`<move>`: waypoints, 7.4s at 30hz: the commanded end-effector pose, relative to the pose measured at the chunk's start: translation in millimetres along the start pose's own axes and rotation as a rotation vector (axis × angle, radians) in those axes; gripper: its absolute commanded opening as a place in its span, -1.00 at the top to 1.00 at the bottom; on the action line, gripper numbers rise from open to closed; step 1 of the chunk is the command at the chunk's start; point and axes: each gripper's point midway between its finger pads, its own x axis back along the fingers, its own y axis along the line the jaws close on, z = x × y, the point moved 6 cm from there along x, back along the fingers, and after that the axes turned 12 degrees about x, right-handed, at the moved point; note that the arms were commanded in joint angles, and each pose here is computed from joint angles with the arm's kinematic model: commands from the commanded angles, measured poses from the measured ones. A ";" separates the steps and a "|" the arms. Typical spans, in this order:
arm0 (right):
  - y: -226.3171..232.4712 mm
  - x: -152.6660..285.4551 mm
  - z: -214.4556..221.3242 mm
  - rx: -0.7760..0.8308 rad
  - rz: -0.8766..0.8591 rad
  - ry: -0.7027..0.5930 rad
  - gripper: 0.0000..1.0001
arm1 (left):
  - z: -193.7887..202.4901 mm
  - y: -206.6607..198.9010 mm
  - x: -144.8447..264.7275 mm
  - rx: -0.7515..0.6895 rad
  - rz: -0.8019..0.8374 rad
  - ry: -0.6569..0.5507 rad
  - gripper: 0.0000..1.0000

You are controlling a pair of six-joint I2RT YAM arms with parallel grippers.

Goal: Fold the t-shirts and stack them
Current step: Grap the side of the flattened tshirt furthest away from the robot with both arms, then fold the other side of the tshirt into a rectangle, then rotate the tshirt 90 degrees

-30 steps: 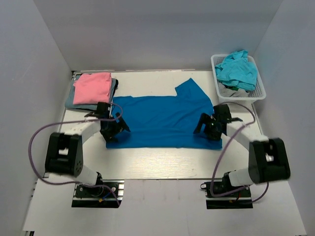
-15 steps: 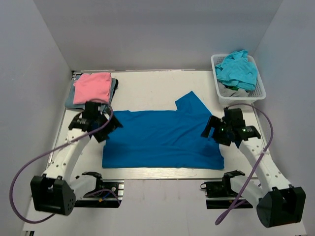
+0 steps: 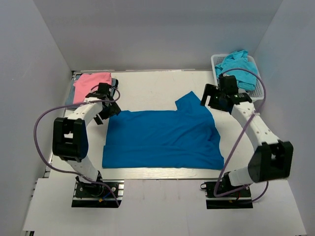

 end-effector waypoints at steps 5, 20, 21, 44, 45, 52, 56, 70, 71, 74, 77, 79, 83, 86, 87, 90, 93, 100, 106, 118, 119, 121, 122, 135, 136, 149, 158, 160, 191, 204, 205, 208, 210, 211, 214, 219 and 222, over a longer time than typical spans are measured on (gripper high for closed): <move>0.1 -43.2 -44.4 0.081 0.047 -0.008 -0.81 | -33.2 -36.1 -22.8 -0.012 0.053 -0.103 -0.97; 10.1 -105.9 -76.0 0.157 0.062 -0.026 -0.81 | -8.6 -27.0 -69.1 -0.024 0.007 -0.051 -0.34; 13.6 -112.3 -79.4 0.177 0.058 -0.028 -0.81 | -8.6 -27.0 -69.1 -0.024 0.007 -0.051 -0.18; 41.0 -242.9 -40.7 0.229 0.070 0.094 -0.09 | -3.0 -32.0 -74.8 -0.064 0.026 0.010 1.00; 41.3 -241.8 -41.0 0.230 0.066 0.090 0.61 | -5.5 -32.3 -72.2 -0.062 0.026 -0.003 1.00; 36.6 -209.6 -67.6 0.241 0.135 -0.020 1.00 | -25.5 -47.1 -49.9 -0.054 0.076 -0.048 1.00; 31.9 -169.2 -110.8 0.270 0.195 -0.169 1.00 | -42.1 -56.8 -34.0 -0.040 0.101 -0.098 1.00; 33.6 -109.9 -91.8 0.358 0.086 -0.228 1.00 | -48.3 -59.7 -7.1 -0.069 0.134 -0.151 1.00; 35.3 -100.2 -91.7 0.359 0.074 -0.241 1.00 | -51.2 -60.3 0.0 -0.064 0.148 -0.164 1.00; 37.3 -80.5 -75.7 0.349 0.037 -0.258 1.00 | -41.4 -56.9 2.5 -0.071 0.172 -0.153 1.00; 34.4 -64.1 -53.5 0.341 0.038 -0.255 1.00 | -38.3 -50.7 12.1 -0.065 0.201 -0.165 1.00; 33.7 -48.6 -51.3 0.334 0.043 -0.280 1.00 | -36.9 -44.5 22.1 -0.058 0.218 -0.181 1.00; 25.1 -24.6 -21.1 0.312 0.051 -0.265 1.00 | -21.3 -24.6 30.3 -0.043 0.227 -0.167 1.00; 21.2 -12.8 -0.5 0.298 0.050 -0.232 1.00 | -1.4 -8.1 26.6 -0.010 0.216 -0.118 1.00; 18.7 -1.6 4.8 0.283 0.043 -0.251 1.00 | 0.4 -5.4 28.6 0.002 0.226 -0.125 1.00; 11.3 7.9 34.1 0.284 0.045 -0.216 1.00 | 15.8 3.3 28.3 0.016 0.250 -0.078 1.00; 4.7 20.4 50.3 0.267 0.058 -0.192 1.00 | 23.9 11.9 31.2 0.023 0.257 -0.066 1.00; -5.4 45.1 72.9 0.247 0.073 -0.195 1.00 | 28.1 26.3 51.5 0.060 0.307 -0.110 1.00; -0.9 47.9 93.2 0.208 0.010 -0.169 1.00 | 32.1 43.2 51.2 0.093 0.225 -0.127 1.00; 0.0 68.3 161.2 -0.049 -0.051 0.024 -0.81 | 49.3 111.7 73.3 0.287 -0.255 -0.081 -1.00; -1.1 75.6 162.9 -0.067 -0.047 0.023 -0.81 | 52.5 117.7 78.7 0.280 -0.292 -0.061 -1.00; -0.9 84.2 152.8 -0.080 -0.049 -0.038 -0.81 | 42.9 109.8 88.4 0.293 -0.262 -0.078 -1.00; 1.1 85.2 144.7 -0.076 -0.065 -0.078 -0.81 | 40.4 102.5 91.4 0.279 -0.220 -0.062 -1.00; 46.7 3.6 99.5 0.112 -0.307 -0.091 -0.81 | 44.9 -0.1 55.8 0.130 0.345 0.149 -1.00; 45.4 -8.9 99.5 0.145 -0.283 -0.071 -0.81 | 50.6 0.0 52.3 0.126 0.353 0.181 -1.00; 78.8 -14.9 145.6 0.268 -0.547 0.125 -0.81 | 98.2 59.0 -8.7 0.109 0.001 0.298 -1.00; 92.9 37.3 204.3 0.303 -0.763 0.341 -0.81 | 86.7 64.3 -2.6 0.109 -0.060 0.230 -1.00; 80.6 44.3 208.7 0.275 -0.667 0.348 -0.81 | 82.9 63.2 1.1 0.110 -0.057 0.215 -1.00; 29.8 1.8 223.4 -0.024 -0.084 0.359 -0.81 | 82.5 68.0 8.7 0.107 -0.080 0.217 -1.00; 43.3 38.3 140.7 -0.039 -0.058 0.207 -0.81 | 30.8 33.3 89.3 -0.093 0.220 0.021 -1.00; 44.2 37.1 143.4 -0.052 -0.058 0.221 -0.81 | 33.8 37.7 83.3 -0.102 0.175 0.039 -1.00; 43.9 29.3 158.3 -0.093 -0.062 0.250 -0.81 | 43.3 38.5 67.7 -0.111 0.140 0.074 -1.00; 45.7 26.8 161.5 -0.104 -0.073 0.258 -0.81 | 54.6 38.2 56.2 -0.115 0.159 0.124 -1.00; 46.3 23.0 164.2 -0.111 -0.079 0.261 -0.81 | 56.4 34.3 51.3 -0.114 0.182 0.131 -1.00; 45.5 14.1 177.5 -0.124 -0.071 0.310 -0.81 | 75.7 34.9 35.2 -0.064 0.154 0.183 -1.00; 38.9 -15.7 181.7 -0.143 0.023 0.302 -0.81 | 104.4 55.0 8.3 -0.029 0.106 0.166 -1.00; 37.9 -32.8 171.7 -0.132 0.055 0.321 -0.81 | 123.9 56.1 4.9 -0.013 0.142 0.237 -0.97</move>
